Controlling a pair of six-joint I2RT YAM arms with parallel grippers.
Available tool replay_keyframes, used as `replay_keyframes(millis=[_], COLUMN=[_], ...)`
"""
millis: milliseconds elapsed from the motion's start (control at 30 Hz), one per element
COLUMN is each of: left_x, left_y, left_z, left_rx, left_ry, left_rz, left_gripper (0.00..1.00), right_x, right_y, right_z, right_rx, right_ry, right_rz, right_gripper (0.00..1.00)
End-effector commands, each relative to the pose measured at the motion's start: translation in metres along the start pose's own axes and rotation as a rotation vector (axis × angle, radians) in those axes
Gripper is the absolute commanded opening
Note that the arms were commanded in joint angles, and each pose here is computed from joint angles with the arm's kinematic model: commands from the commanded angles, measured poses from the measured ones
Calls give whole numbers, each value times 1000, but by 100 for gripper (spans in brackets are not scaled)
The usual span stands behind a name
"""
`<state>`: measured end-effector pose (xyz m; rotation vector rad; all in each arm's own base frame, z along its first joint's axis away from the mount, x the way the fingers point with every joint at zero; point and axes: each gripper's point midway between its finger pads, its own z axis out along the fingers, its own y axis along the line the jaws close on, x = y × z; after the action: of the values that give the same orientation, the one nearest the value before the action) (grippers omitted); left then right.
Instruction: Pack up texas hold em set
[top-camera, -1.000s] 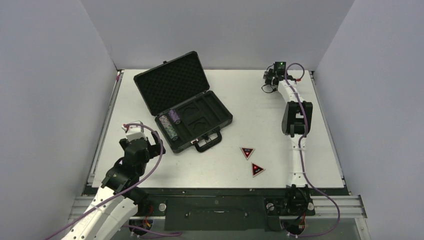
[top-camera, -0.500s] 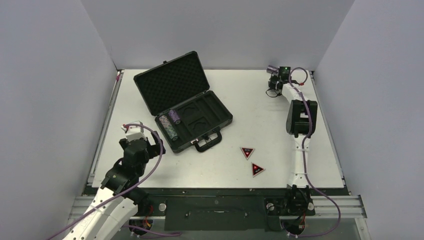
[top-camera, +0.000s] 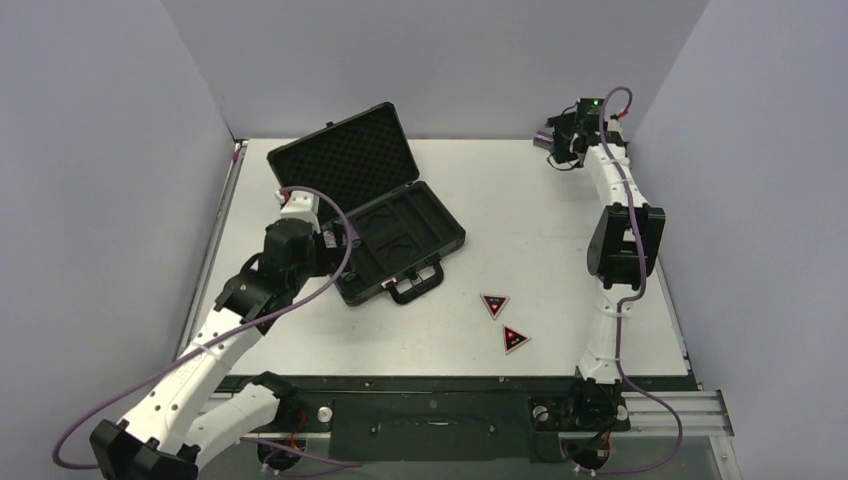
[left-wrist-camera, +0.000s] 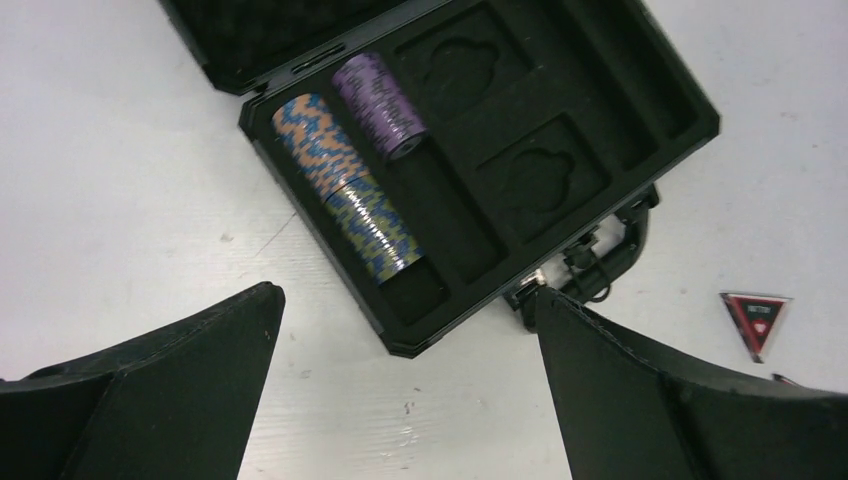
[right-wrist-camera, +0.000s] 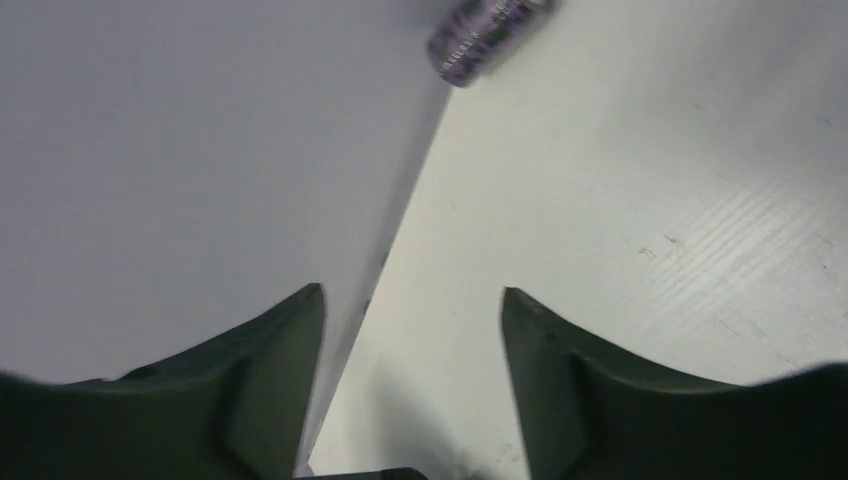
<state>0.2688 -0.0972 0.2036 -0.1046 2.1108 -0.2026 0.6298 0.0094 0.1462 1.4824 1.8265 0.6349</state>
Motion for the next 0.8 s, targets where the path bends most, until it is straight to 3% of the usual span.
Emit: replay_keyframes(millis=[0, 133, 267, 600, 767], left_x=[-16, -2, 9, 30, 27], left_y=[-25, -18, -11, -5, -3], left_z=[-6, -11, -22, -41, -43], left_rx=[84, 71, 73, 97, 87], left_ry=[59, 93, 91, 117, 108], left_rz=[3, 21, -3, -90, -76], left_gripper=[96, 96, 96, 96, 96], right_x=[-27, -34, -39, -38, -45], right_y=[40, 34, 34, 37, 55], right_z=[-41, -36, -28, 6, 17], right_rx=[-54, -30, -24, 12, -5], right_ry=[-82, -95, -153, -288, -410], right_rz=[-342, -581, -782, -982, -1045], right_gripper=[69, 80, 83, 83, 92])
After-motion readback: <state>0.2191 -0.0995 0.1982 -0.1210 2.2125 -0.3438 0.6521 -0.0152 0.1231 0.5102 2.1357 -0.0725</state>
